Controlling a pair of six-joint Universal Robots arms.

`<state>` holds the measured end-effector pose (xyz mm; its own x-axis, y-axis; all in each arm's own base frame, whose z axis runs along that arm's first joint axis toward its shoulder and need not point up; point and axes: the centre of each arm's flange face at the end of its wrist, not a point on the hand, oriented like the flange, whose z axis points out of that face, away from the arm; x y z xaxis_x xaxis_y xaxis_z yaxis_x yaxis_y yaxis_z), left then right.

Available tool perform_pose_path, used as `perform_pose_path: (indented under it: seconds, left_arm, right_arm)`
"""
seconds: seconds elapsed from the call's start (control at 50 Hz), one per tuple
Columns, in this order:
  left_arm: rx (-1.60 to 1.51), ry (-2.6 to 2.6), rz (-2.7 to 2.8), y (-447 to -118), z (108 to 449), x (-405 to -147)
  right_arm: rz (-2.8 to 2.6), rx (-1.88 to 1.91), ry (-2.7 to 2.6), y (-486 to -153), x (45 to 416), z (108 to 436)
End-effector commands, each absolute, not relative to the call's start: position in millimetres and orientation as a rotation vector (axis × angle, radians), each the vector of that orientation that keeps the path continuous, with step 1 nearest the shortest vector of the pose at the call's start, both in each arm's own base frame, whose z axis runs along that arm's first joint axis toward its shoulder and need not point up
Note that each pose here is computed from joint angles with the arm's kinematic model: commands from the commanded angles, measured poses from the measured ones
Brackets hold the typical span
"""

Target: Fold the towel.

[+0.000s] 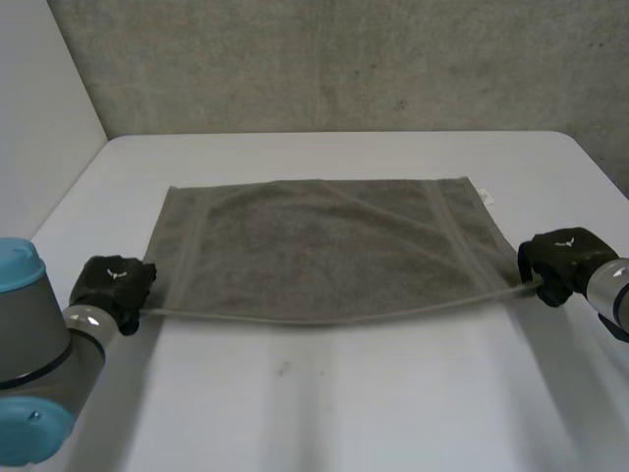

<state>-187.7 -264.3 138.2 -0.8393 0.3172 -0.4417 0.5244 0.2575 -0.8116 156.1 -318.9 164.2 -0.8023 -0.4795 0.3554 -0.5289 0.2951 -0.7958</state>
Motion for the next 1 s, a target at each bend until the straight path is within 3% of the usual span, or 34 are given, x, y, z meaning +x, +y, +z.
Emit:
perform_pose_path:
  seconds: [0.02, 0.12, 0.26, 0.34, 0.46, 0.6, 0.76, 1.0]
  left_arm:
    - [0.782, 2.379, -1.558, -243, 151, -176]
    - [0.787, 2.403, -1.540, -219, 171, -170]
    - [0.963, 2.428, -1.529, -174, 201, -171]
    - [1.006, 2.404, -1.566, -175, 206, -172]
    - [0.993, 2.332, -1.681, -218, 201, -178]
    - [1.001, 2.294, -1.735, -296, 178, -199]
    - [0.969, 2.259, -1.813, -361, 161, -222]
    - [0.824, 2.182, -1.904, -422, 140, -246]
  right_arm:
    - [1.378, 1.077, -2.482, -303, 139, 170]
    - [1.218, 1.106, -2.457, -285, 109, 188]
    - [1.153, 1.245, -2.444, -255, 101, 212]
    - [1.260, 1.293, -2.428, -255, 107, 221]
    - [1.480, 1.207, -2.405, -278, 109, 225]
    - [1.681, 1.069, -2.343, -343, 139, 211]
    - [1.723, 1.014, -2.240, -402, 154, 187]
    - [1.941, 0.933, -2.006, -458, 176, 159]
